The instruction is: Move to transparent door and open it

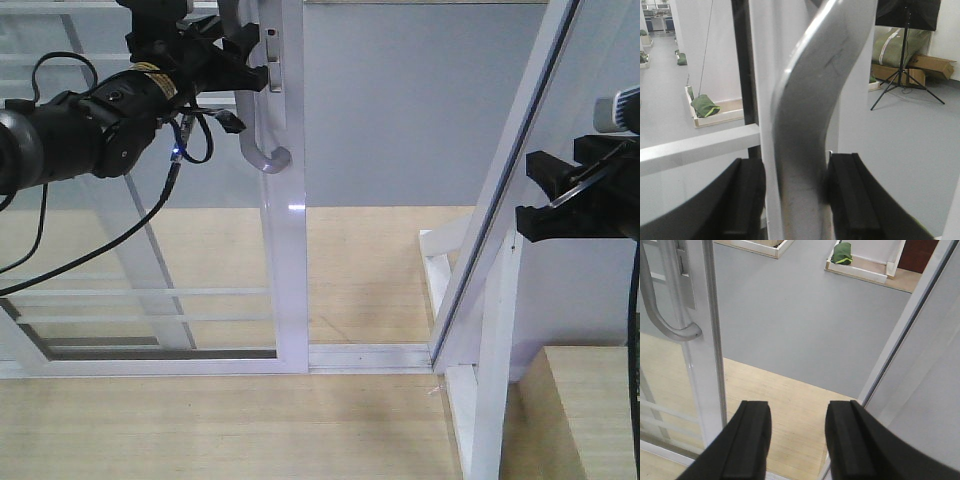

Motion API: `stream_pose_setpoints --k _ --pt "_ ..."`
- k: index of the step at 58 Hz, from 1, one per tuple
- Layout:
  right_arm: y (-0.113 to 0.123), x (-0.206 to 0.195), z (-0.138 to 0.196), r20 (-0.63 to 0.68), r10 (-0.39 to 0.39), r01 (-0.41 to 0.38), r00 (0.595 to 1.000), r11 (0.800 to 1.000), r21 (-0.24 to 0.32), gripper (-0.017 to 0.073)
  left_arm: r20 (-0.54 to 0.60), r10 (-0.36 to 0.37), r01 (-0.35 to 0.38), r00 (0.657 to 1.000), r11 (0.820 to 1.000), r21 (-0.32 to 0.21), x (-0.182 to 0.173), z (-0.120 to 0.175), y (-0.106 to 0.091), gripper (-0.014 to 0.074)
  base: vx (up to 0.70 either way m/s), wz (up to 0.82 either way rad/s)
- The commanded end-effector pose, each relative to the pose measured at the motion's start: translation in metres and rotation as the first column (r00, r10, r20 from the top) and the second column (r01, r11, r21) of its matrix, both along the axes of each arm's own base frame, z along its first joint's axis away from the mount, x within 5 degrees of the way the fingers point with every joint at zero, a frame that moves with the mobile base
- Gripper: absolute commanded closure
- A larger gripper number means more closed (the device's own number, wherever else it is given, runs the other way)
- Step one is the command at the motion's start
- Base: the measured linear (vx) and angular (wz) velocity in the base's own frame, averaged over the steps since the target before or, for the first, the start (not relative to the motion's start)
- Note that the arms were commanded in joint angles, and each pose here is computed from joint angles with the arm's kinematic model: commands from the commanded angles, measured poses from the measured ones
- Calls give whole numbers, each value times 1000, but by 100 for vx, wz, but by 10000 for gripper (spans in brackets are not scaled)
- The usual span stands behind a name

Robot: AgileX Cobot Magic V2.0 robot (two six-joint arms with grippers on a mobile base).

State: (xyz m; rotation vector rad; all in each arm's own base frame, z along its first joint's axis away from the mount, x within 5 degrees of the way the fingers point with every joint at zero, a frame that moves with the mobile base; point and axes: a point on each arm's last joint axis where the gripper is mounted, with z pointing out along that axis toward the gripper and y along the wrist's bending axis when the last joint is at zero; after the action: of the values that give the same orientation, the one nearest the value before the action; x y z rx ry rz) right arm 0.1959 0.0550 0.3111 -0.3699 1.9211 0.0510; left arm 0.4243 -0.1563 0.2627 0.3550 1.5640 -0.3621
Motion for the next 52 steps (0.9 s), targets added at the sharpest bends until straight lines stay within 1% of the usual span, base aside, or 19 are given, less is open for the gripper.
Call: stream_pose_setpoints --k 1,7,16,19,22,27,31,34,40,45,52 --pt "1 0 18 100 21 -23 995 999 23 216 124 14 -4 992 996 -84 -1 39 4 182 0 0" --pt "1 0 18 100 21 -23 995 999 23 216 120 30 -21 992 997 -76 0 38 8 197 0 0" --pt "1 0 17 93 18 -20 995 1000 20 216 91 70 -59 993 991 -119 -1 44 14 230 0 0" --pt "0 0 16 87 15 -17 996 1000 18 216 67 85 -76 994 989 -123 -2 45 15 242 0 0" --pt "0 0 16 79 12 -13 997 1000 15 216 31 97 -93 995 991 -101 -3 45 17 258 0 0" --pt "-1 -1 14 63 5 -6 998 1000 9 216 -3 104 -104 995 994 -29 -4 43 18 275 0 0" --pt "-1 -1 13 51 0 0 999 1000 4 216 -16 107 -107 994 994 12 -5 42 19 280 0 0" --pt "-1 -1 13 46 -2 2 999 1000 2 216 -29 109 -109 994 994 24 -5 41 19 279 0 0" --pt "-2 -1 12 44 -2 2 999 1000 2 216 -41 111 -110 993 993 31 -6 42 20 279 0 0" --pt "-2 -1 12 43 -3 3 999 1000 1 216 -65 127 -125 990 991 39 -6 41 25 279 0 0" --pt "-2 -1 12 43 -3 3 999 1000 1 216 -123 181 -175 976 983 59 -3 40 45 279 0 0"
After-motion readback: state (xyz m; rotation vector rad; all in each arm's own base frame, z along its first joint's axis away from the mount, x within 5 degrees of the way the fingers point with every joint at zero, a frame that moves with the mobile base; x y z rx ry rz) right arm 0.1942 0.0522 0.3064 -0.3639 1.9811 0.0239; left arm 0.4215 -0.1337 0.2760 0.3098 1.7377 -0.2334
